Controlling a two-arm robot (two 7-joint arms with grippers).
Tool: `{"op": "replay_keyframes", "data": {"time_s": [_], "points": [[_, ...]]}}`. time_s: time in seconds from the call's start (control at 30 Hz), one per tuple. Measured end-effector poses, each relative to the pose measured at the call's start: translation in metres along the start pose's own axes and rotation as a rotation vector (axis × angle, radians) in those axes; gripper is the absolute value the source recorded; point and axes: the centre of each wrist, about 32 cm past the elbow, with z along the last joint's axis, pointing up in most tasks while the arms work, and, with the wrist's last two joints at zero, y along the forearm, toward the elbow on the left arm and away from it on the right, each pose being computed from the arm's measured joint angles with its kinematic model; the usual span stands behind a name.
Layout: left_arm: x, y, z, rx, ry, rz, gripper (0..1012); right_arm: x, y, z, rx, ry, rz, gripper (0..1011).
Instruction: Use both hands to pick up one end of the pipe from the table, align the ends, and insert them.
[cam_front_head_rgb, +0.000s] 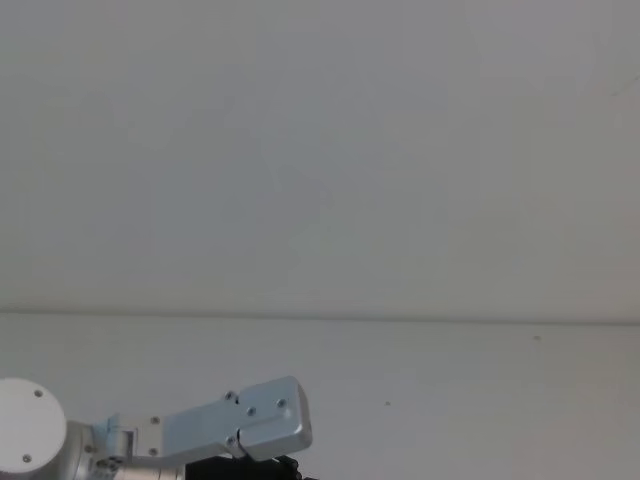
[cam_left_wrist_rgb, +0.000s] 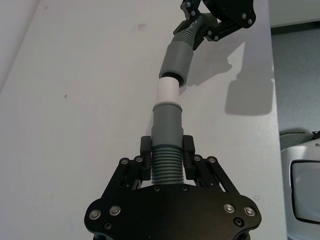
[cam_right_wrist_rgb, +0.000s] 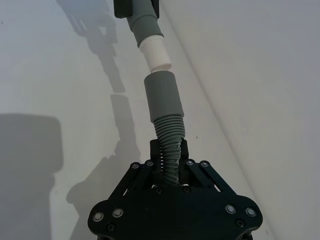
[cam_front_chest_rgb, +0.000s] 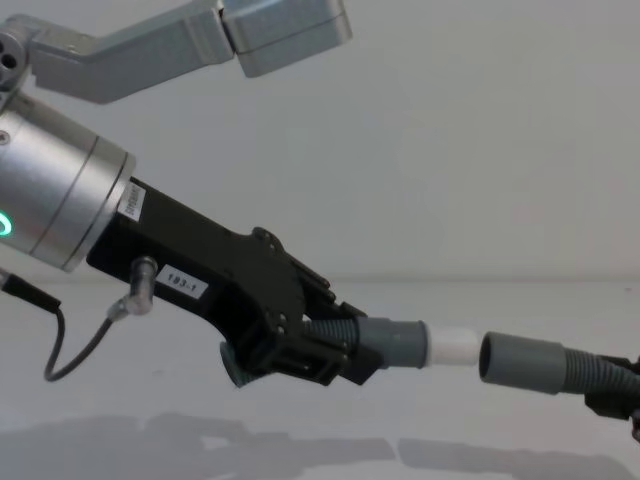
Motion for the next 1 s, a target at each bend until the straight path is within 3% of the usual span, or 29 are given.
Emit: {"op": "replay_keyframes", "data": {"time_s": [1.0], "points": [[0.0033, -0.0037, 0.0021, 0.0, 0.009, -0.012, 327, -0.0014, -0.0038, -0.0007, 0.006, 0.017, 0.022, 157]]}}
